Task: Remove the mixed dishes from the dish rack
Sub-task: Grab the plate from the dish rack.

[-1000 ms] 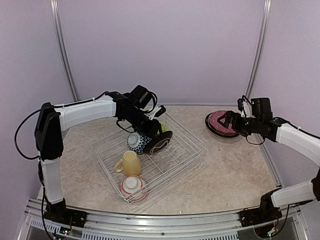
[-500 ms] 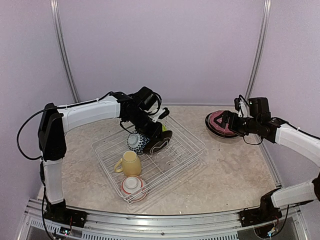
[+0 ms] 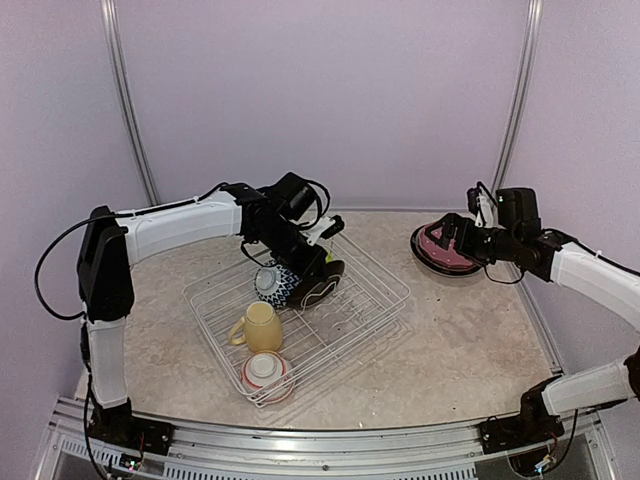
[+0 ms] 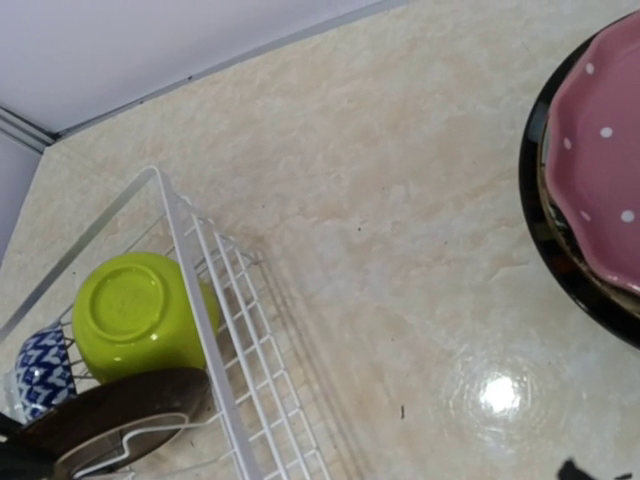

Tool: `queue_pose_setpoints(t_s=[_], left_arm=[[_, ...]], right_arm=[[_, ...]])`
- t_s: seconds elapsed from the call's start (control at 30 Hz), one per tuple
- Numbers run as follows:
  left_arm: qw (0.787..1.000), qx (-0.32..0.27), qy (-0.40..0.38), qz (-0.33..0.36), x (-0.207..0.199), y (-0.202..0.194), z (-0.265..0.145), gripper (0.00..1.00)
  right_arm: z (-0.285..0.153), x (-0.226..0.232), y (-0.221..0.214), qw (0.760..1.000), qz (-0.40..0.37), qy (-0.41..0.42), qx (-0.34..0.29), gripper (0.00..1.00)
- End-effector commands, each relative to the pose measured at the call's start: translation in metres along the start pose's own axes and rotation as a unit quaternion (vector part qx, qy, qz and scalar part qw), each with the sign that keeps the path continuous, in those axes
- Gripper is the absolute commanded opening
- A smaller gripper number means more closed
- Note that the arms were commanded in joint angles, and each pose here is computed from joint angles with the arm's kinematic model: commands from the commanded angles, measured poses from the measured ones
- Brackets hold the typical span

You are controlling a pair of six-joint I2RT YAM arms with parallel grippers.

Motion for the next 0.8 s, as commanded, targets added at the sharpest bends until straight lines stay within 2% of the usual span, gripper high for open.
queue_pose_setpoints(t_s=[0.0,0.47,0.77], left_arm=[[1.0,-0.002,0.006,-0.012,-0.006,-0.002,-0.022,0.0],[0.998,-0.064,-0.005,0.002,-0.025,0.02,-0.071,0.0],[0.986,-0.156,-0.027,0.049,-0.056,0.039,-0.131,0.0]], right_arm=[[-0.001,0.008,0.003,1.0,0.006,0.002,-0.003,1.0],[0.011,0.008,0.004,1.0,0.017,-0.007,-0.001,1.0],[0.017,0.025,0.003,1.0,0.028,0.012,0.007,1.0]])
Point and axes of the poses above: each gripper's point midway between its finger pads, its own z axis out along the fingers, its own x axis along the line the jaws close on, y = z × x, the point moved 1 cm from there along -z, back along the fingers, and after that the axes turned 11 degrees about z, right-handed, at the moved point
